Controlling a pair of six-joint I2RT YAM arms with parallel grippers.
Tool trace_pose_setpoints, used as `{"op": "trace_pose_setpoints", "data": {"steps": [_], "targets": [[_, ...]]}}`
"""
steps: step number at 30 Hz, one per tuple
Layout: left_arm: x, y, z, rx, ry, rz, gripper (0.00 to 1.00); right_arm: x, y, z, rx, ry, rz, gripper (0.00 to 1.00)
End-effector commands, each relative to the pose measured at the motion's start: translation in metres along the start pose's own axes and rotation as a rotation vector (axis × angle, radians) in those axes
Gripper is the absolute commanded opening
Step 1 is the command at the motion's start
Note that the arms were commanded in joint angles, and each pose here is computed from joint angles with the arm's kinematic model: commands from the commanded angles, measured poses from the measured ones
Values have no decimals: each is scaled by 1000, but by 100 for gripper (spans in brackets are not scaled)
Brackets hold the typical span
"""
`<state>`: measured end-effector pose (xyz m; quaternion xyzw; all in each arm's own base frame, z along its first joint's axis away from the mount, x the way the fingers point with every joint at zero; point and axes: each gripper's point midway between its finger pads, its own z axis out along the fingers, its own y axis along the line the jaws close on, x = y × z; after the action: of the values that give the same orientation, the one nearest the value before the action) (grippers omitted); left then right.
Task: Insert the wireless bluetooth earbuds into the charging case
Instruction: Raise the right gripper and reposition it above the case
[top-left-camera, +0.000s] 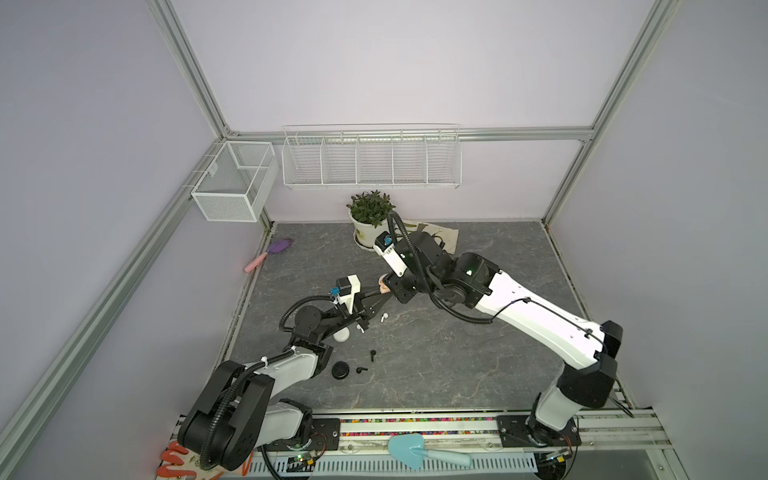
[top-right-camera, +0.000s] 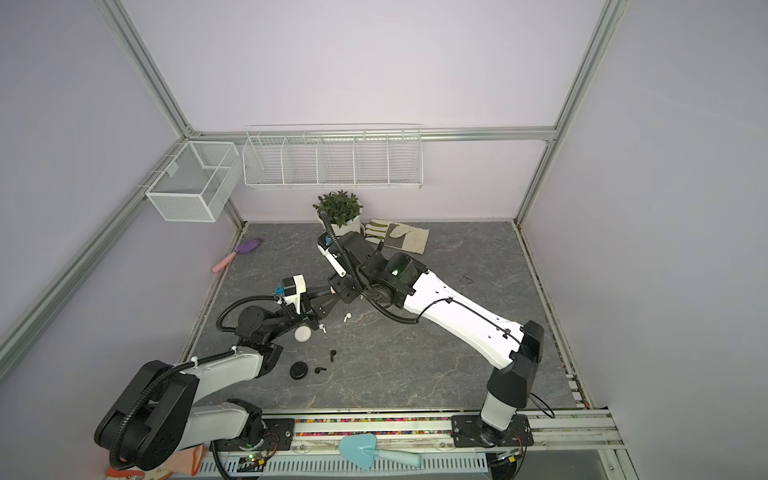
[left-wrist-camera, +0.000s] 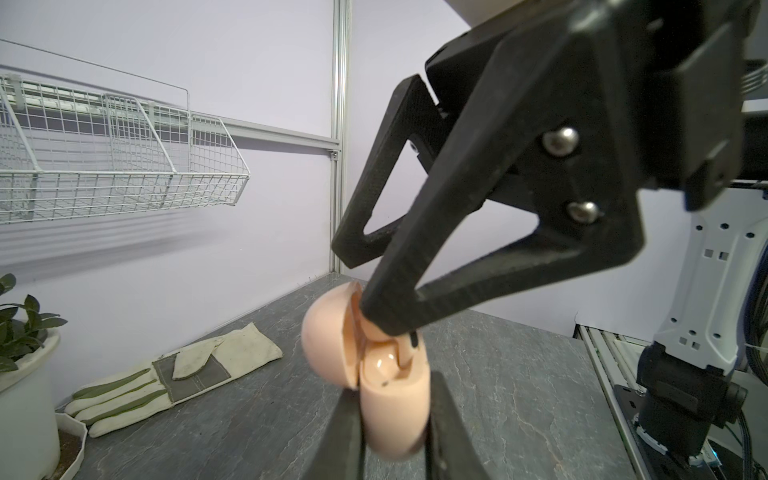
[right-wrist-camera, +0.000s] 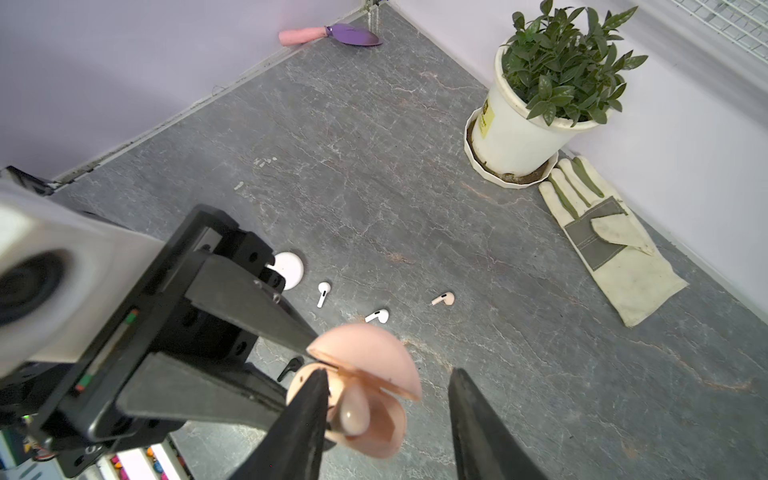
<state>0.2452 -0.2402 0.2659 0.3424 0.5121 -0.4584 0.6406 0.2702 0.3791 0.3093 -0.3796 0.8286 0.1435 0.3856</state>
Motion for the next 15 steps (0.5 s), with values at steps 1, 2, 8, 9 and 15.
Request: {"op": "trace_pose_setpoints", "data": {"steps": [1,2,8,9,15], "targets": [[-12,-1,2,9,-35,26,0,-16,5,-37,-95,-85,84,50],[-12,-1,1,8,-33,24,0,-16,6,-39,-118,-85,116,49],[-11,-2,1,9,-32,17,0,-9,10,-42,-278,-34,286,35],[-10,-2,1,10,-32,16,0,-7,11,-42,-285,-25,292,33],[-11,-2,1,12,-36,18,0,-2,17,-33,-320,18,307,30]]}}
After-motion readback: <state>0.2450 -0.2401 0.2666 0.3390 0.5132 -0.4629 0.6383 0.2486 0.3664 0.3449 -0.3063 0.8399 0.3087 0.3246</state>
